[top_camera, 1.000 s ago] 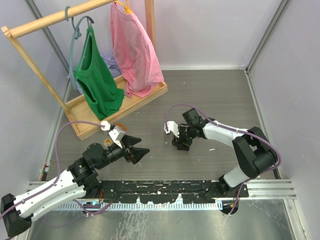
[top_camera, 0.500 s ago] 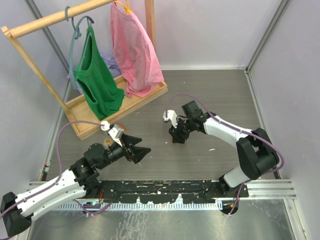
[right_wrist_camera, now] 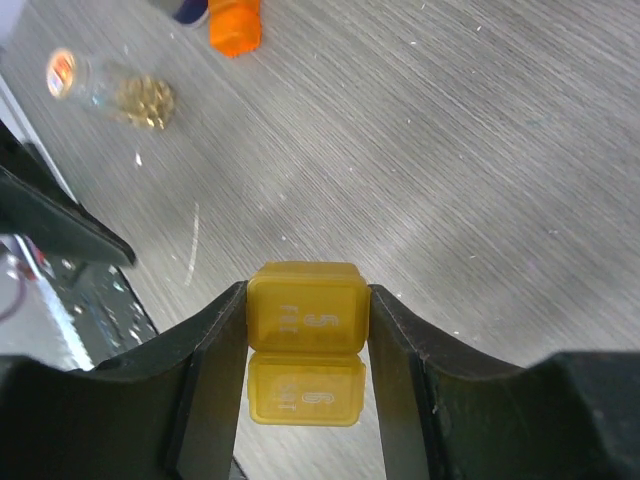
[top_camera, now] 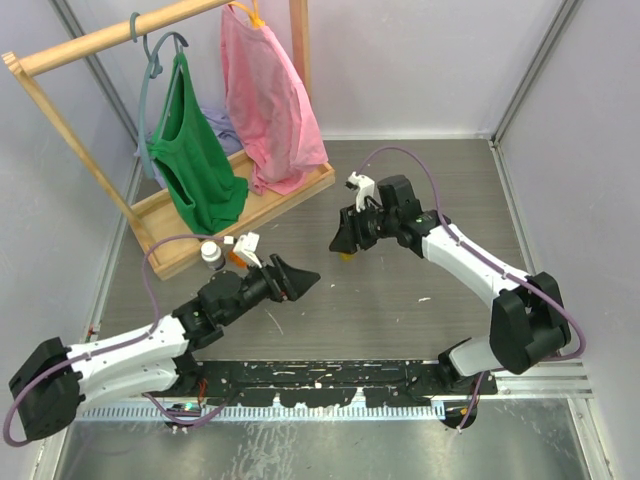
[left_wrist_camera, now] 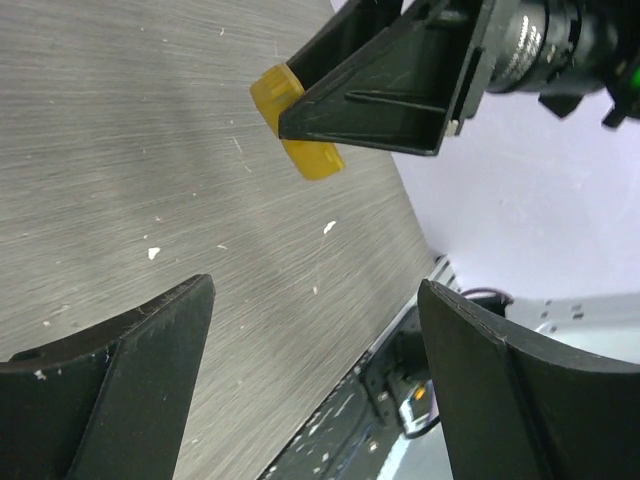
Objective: Sort the pills into containers
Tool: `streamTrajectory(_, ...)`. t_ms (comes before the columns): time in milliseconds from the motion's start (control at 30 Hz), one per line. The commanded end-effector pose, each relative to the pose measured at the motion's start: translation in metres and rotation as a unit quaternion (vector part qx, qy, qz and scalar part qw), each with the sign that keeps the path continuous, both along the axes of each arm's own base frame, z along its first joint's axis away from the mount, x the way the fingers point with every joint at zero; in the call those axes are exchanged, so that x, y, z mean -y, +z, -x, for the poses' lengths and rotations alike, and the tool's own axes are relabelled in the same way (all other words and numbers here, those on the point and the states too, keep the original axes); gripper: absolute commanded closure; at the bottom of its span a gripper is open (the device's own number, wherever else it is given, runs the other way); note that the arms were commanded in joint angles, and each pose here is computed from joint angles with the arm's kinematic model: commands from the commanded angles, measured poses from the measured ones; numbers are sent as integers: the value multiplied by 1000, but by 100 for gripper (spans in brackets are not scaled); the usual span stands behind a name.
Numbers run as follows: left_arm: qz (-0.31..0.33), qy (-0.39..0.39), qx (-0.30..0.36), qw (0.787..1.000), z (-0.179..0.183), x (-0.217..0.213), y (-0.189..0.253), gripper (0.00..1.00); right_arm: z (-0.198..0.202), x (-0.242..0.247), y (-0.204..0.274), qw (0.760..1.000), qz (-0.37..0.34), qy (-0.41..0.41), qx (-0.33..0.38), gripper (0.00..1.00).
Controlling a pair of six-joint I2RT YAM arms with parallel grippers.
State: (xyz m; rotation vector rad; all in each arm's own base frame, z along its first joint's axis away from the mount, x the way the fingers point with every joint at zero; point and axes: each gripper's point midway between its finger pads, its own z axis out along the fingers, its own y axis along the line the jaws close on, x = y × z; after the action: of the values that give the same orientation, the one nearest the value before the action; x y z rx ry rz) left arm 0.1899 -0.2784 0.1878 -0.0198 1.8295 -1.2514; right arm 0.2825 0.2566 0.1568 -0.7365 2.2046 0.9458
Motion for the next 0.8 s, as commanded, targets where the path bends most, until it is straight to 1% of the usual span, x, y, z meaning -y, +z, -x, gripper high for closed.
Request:
streamTrajectory(0,99,34,-28,994,-22,17,49,16,-16,-13,35,994,-69,-76,-44,85)
streamTrajectory(100,101,40,-59,992,-30,29,41,17,-13,-21,38,989,-97,-82,-73,85)
streamTrajectory(167,100,41,-70,992,-35,37,39,18,-13,-22,38,988,-103,-83,-82,85)
streamTrajectory(367,81,41,-82,993,-43,57,34,20,-10,-24,36,986,-110,-81,-91,85)
streamTrajectory(633,72,64,-74,993,-55,62,27,23,-6,-27,33,983,-121,-77,-113,86)
streamTrajectory(700,56,72,-76,993,-60,64,17,24,-5,-28,31,982,-122,-77,-120,85)
streamTrajectory(767,47,82,-73,993,-64,64,16,29,-5,-28,31,982,-123,-78,-123,85)
